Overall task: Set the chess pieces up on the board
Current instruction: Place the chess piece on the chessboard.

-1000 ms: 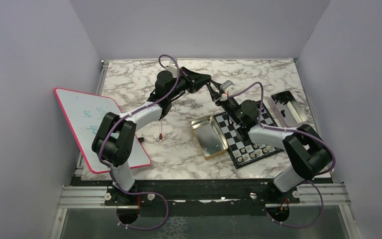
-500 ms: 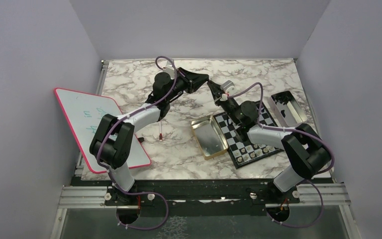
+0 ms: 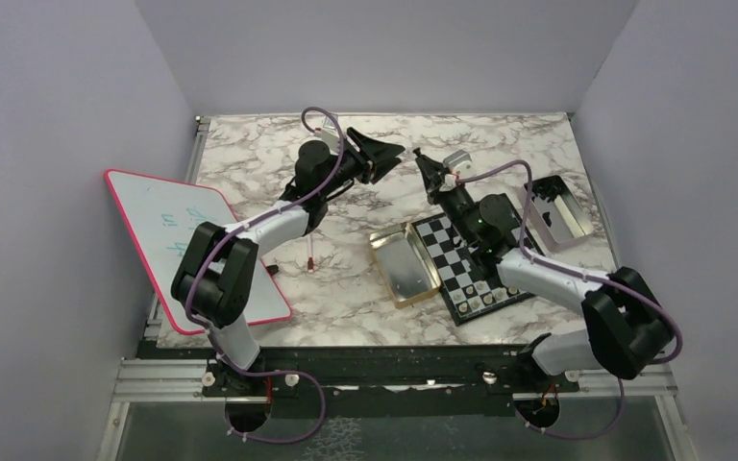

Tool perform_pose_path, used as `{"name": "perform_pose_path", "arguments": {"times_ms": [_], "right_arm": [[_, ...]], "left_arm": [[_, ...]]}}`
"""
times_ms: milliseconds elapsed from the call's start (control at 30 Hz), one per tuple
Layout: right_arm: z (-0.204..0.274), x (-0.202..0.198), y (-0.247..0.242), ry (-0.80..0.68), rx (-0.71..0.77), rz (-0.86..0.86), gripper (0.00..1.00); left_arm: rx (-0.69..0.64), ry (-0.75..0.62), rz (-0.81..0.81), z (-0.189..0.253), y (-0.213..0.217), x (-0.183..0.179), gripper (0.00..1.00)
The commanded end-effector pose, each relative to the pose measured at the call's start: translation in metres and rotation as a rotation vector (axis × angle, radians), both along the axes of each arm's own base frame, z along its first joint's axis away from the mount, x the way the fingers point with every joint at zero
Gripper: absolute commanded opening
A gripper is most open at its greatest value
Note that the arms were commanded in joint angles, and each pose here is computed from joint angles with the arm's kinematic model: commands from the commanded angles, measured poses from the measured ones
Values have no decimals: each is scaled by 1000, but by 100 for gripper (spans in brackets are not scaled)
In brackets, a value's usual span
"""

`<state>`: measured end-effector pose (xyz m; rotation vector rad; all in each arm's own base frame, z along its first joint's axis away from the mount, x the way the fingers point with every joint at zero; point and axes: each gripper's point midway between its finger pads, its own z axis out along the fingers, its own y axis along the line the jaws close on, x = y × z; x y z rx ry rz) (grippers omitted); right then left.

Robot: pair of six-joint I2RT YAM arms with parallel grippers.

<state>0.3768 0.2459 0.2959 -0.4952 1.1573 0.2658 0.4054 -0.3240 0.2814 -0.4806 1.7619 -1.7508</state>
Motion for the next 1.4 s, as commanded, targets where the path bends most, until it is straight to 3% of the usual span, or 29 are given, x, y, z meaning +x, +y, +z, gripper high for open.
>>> {"name": "perform_pose_path", "arguments": {"times_ms": [0, 133, 267, 300, 333, 367, 533, 700, 1167, 1367], "right_arm": [[-19, 0, -30, 166, -21, -139, 1], [-18, -9, -55, 287, -6, -236, 1], [-27, -21, -75, 436, -36, -298, 1], [-30, -24, -78, 471, -55, -311, 1], [-35, -26, -83, 512, -80, -329, 1], [-38, -27, -89, 555, -100, -354, 1], [-67, -31, -122, 827, -118, -455, 1], [-82, -33, -145, 964, -107, -475, 1], [-145, -14, -177, 1430, -116, -480, 1], [-161, 3, -194, 1532, -151, -539, 1]], "left_arm": [[89, -179, -14, 35, 4, -8, 52], [210, -263, 20, 40, 11, -9, 63], [412, -356, 23, 40, 22, -13, 74], [466, -374, 32, 42, 26, -13, 90], [522, -394, 34, 39, 31, -14, 98], [563, -410, 35, 38, 35, -16, 99], [712, -527, 19, 39, 52, -33, 99], [846, -569, -27, 20, 70, -55, 99], [947, -600, -78, -34, 98, -112, 99], [994, -632, -86, -39, 97, -120, 99]]}}
